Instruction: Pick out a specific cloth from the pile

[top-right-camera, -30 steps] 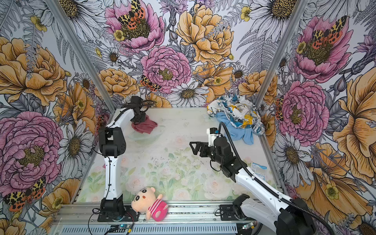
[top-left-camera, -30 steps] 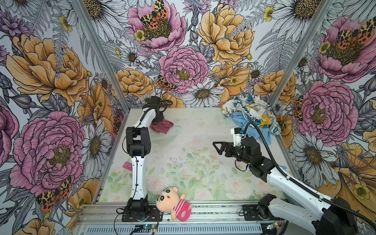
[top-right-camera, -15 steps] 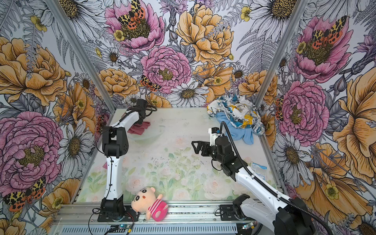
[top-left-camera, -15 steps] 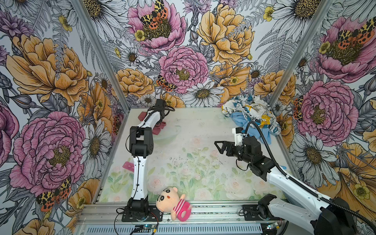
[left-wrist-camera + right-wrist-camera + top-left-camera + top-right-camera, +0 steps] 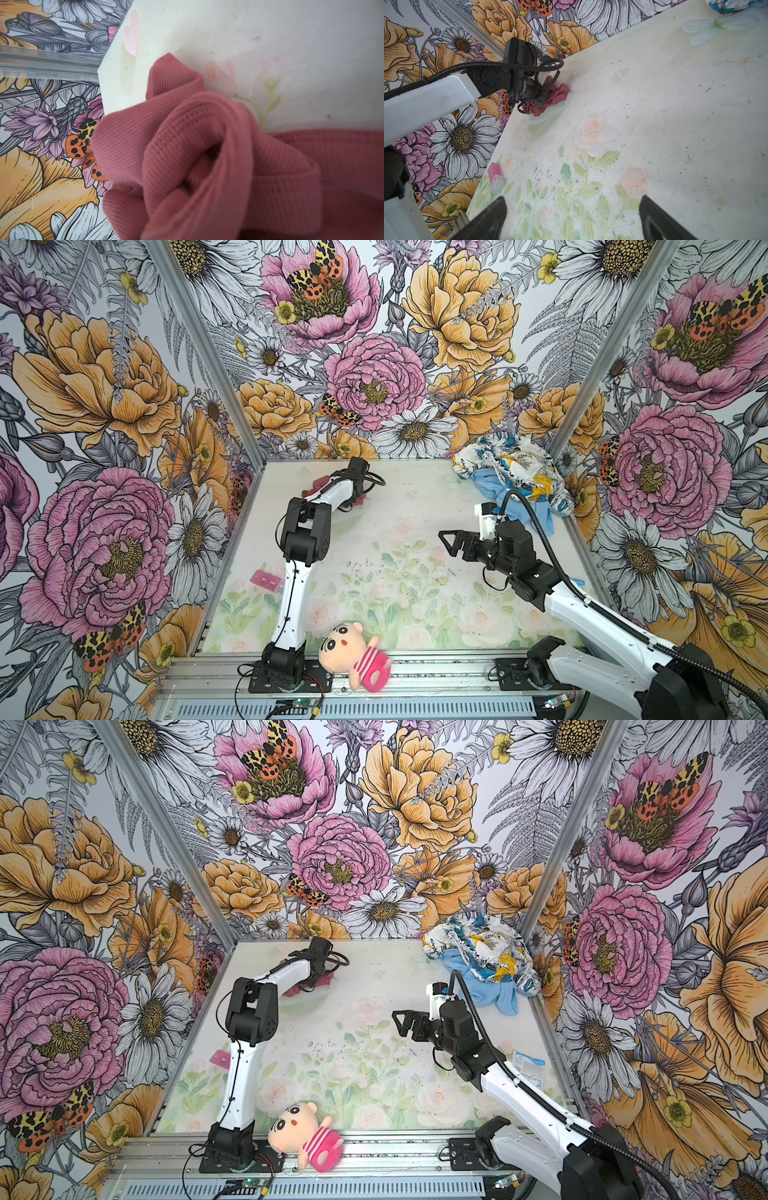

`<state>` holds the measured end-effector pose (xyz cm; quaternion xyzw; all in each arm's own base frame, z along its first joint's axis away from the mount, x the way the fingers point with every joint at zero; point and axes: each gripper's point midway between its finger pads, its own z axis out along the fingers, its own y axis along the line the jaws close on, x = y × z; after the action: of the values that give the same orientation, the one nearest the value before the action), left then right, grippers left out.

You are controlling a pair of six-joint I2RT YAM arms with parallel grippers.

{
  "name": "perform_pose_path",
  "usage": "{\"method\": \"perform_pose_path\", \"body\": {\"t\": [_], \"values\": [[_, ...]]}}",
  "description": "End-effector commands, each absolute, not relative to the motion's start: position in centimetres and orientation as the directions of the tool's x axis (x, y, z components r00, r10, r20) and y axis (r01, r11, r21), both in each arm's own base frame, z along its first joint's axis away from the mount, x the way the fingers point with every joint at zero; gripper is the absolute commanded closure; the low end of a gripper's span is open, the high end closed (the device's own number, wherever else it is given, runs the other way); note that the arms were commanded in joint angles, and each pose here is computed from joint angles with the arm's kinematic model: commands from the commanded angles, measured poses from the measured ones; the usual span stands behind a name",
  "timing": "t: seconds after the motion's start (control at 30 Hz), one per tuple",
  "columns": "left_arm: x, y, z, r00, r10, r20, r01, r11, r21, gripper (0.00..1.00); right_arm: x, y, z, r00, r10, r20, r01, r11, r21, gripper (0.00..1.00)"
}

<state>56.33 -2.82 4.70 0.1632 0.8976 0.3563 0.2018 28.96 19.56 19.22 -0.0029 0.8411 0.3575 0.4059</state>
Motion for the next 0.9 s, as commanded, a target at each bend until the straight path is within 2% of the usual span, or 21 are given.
{"method": "perform_pose_path", "body": {"t": [0.0, 0.07, 0.1, 0.13, 0.27, 0.5, 0.57, 0.73, 0.87], "values": [[55.5, -1.7, 2.7, -0.889, 0.38, -0.257, 0.146, 0.765, 0.627, 1.0, 28.7, 19.2, 19.6, -0.655, 0.291, -0.698, -0.307, 0.741, 0.597, 0.0], [55.5, -1.6, 3.0, -0.89, 0.341, -0.302, 0.126, 0.821, 0.557, 1.0, 28.6, 19.0, 19.5, -0.655, 0.294, -0.696, -0.303, 0.742, 0.598, 0.01], [55.6, -1.8, 3.4, -0.887, 0.319, -0.335, 0.117, 0.856, 0.504, 0.96, 28.6, 19.0, 19.6, -0.654, 0.296, -0.696, -0.301, 0.742, 0.599, 0.0], [55.8, -2.0, 3.9, -0.882, 0.296, -0.367, 0.111, 0.887, 0.449, 0.87, 28.6, 18.9, 19.6, -0.653, 0.299, -0.695, -0.298, 0.742, 0.6, 0.01], [56.4, -2.3, 7.4, -0.853, 0.209, -0.479, 0.066, 0.952, 0.298, 0.62, 28.6, 18.8, 19.4, -0.656, 0.31, -0.688, -0.286, 0.742, 0.607, 0.0], [56.5, -3.6, 12.8, -0.798, 0.141, -0.586, 0.063, 0.987, 0.151, 0.31, 28.6, 18.9, 19.5, -0.656, 0.312, -0.688, -0.286, 0.74, 0.609, 0.0], [56.3, -3.9, 13.8, -0.787, 0.141, -0.6, 0.059, 0.986, 0.155, 0.26, 28.6, 18.9, 19.5, -0.657, 0.311, -0.687, -0.286, 0.74, 0.609, 0.0], [55.5, -4.4, 16.0, -0.767, 0.165, -0.62, 0.014, 0.97, 0.241, 0.25, 28.6, 19.0, 19.5, -0.658, 0.31, -0.686, -0.287, 0.739, 0.61, 0.0], [53.5, -11.2, 15.2, -0.747, 0.281, -0.603, 0.226, 0.96, 0.168, 0.21, 28.6, 19.0, 19.2, -0.662, 0.308, -0.683, -0.283, 0.741, 0.609, 0.0]]}}
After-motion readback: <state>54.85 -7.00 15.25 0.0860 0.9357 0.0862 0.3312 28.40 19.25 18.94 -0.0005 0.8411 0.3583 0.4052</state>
